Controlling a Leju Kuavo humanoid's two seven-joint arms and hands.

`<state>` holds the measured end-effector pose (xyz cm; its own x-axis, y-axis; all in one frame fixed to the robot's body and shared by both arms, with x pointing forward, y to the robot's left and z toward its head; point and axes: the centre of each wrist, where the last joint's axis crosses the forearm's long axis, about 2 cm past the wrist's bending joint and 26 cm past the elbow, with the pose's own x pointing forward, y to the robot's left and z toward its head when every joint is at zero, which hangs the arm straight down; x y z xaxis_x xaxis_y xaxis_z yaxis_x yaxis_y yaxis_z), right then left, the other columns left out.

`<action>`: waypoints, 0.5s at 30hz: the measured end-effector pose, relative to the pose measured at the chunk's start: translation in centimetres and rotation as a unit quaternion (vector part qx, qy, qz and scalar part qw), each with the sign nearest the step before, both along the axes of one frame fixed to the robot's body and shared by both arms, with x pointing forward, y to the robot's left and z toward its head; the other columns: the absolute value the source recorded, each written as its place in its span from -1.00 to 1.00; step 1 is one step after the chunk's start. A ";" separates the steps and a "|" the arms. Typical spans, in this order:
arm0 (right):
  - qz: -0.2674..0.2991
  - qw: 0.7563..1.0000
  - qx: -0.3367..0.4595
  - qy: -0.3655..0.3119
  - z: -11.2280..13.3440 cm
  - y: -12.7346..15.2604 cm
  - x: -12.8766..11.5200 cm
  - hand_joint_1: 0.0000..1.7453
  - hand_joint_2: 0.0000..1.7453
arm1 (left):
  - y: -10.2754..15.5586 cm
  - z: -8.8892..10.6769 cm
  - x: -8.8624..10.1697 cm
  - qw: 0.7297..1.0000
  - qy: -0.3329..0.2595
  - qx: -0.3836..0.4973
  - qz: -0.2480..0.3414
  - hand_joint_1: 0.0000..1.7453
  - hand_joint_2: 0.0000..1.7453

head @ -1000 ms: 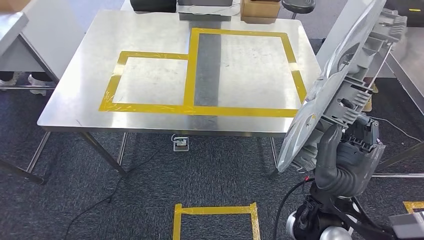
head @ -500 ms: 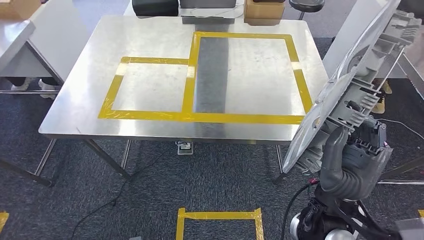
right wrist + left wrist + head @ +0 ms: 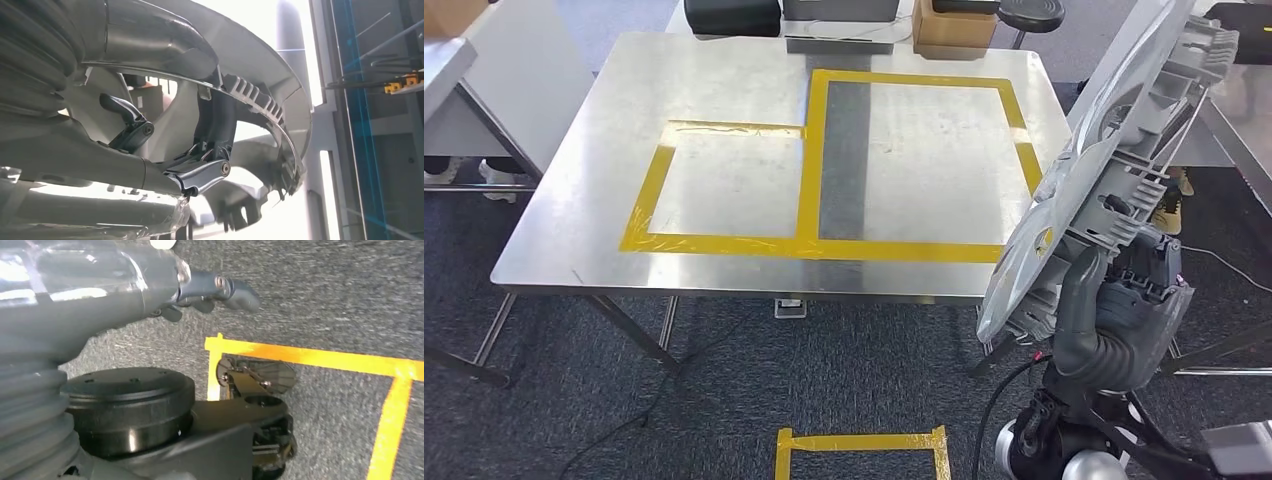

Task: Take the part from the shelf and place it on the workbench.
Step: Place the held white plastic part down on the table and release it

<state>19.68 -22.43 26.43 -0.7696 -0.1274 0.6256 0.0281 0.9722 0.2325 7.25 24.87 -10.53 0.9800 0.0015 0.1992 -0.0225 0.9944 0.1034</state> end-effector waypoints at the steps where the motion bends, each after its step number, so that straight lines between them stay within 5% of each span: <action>1: 0.000 1.000 0.000 0.000 0.0 0.0 0.0 1.00 1.00 | 0.0 0.0 0.0 1.000 0.000 0.000 0.000 -1.00 1.00; 15: 0.007 1.000 0.006 0.010 0.1 0.0 0.1 1.00 1.00 | 0.0 0.0 0.1 1.000 -0.003 0.000 0.006 -1.00 1.00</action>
